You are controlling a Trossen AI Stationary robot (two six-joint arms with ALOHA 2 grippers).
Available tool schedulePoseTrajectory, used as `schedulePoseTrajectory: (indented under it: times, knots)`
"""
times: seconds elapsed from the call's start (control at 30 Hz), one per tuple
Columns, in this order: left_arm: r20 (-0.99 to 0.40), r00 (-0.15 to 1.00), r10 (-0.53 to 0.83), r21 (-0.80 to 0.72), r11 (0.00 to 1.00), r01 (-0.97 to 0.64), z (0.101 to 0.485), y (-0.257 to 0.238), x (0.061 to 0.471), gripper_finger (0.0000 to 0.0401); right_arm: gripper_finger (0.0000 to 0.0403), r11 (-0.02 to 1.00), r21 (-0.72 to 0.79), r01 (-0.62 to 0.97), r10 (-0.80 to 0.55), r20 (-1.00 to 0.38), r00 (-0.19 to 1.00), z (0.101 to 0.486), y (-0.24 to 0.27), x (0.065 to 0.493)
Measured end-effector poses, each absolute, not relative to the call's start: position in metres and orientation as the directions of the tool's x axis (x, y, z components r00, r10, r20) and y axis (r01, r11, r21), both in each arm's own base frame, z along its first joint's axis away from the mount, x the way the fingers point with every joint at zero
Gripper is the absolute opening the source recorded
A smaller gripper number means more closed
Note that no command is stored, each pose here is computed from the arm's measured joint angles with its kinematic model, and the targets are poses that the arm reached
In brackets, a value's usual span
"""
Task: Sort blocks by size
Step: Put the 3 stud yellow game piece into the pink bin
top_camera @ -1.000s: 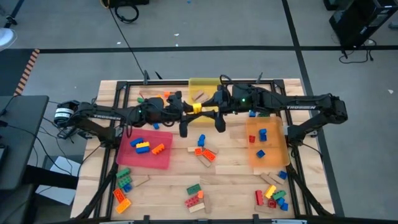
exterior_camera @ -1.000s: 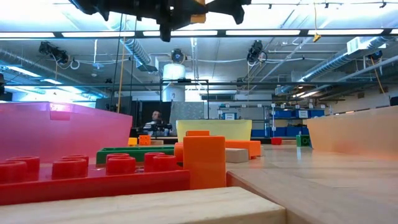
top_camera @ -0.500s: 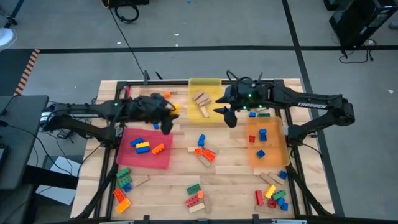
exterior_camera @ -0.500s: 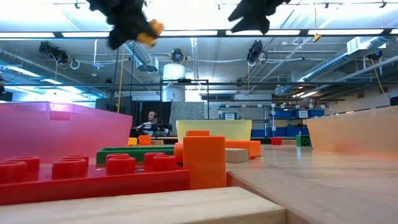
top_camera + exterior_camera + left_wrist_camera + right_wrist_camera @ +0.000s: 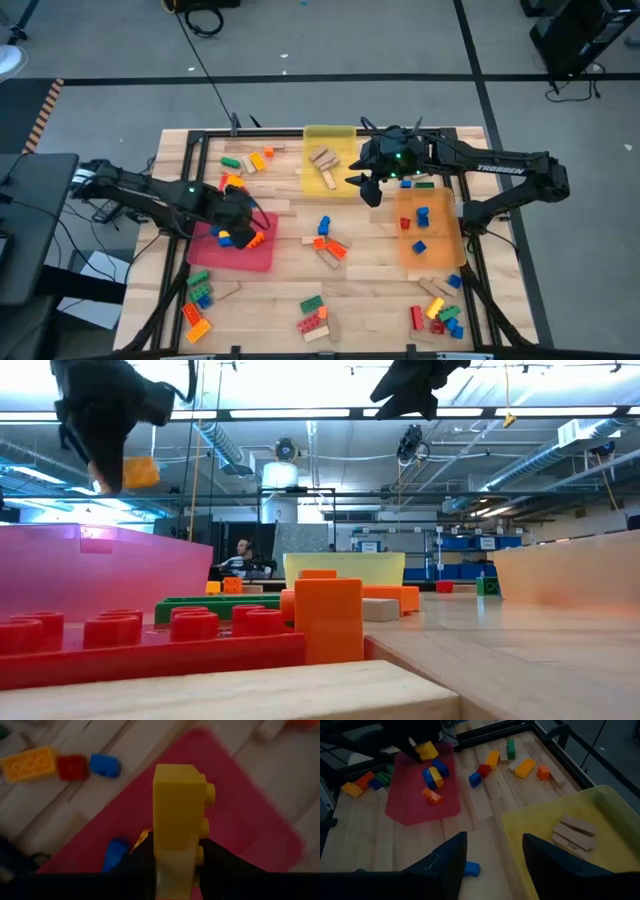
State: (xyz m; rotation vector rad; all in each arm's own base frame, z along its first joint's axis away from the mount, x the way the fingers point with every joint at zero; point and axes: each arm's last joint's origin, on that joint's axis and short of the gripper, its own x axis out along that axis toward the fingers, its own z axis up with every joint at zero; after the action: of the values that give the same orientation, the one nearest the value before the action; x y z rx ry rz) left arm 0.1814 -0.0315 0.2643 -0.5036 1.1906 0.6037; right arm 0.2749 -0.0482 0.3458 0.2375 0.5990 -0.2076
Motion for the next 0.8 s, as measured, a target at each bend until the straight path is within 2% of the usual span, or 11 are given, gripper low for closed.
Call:
schedulePoseTrajectory:
  times: [0.2, 0.3, 0.53, 0.63, 0.8]
  knots:
    - [-0.969, 0.161, 0.186, 0.042, 0.771, -0.636, 0.247, -0.033, 0.197, 0.0118, 0.0204, 0.952, 0.161, 0.261, -0.124, -0.577, 0.807, 0.346, -0.048, 0.275]
    - [-0.981, 0.116, 0.153, 0.049, 0.784, -0.618, 0.234, -0.032, 0.204, 0.0119, 0.0204, 0.951, 0.163, 0.263, -0.124, -0.577, 0.807, 0.346, -0.048, 0.275]
    - [-0.99, 0.12, 0.07, -0.018, 0.792, -0.611, 0.197, -0.025, 0.204, 0.0119, 0.0204, 0.946, 0.178, 0.271, -0.122, -0.577, 0.807, 0.346, -0.048, 0.275]
    - [-0.994, 0.089, 0.068, 0.001, 0.799, -0.602, 0.185, -0.022, 0.198, 0.0119, 0.0203, 0.945, 0.181, 0.272, -0.122, -0.577, 0.807, 0.346, -0.048, 0.275]
    - [-0.992, 0.11, 0.062, -0.019, 0.788, -0.615, 0.175, -0.02, 0.197, 0.0121, 0.0203, 0.945, 0.181, 0.272, -0.122, -0.577, 0.807, 0.346, -0.048, 0.275]
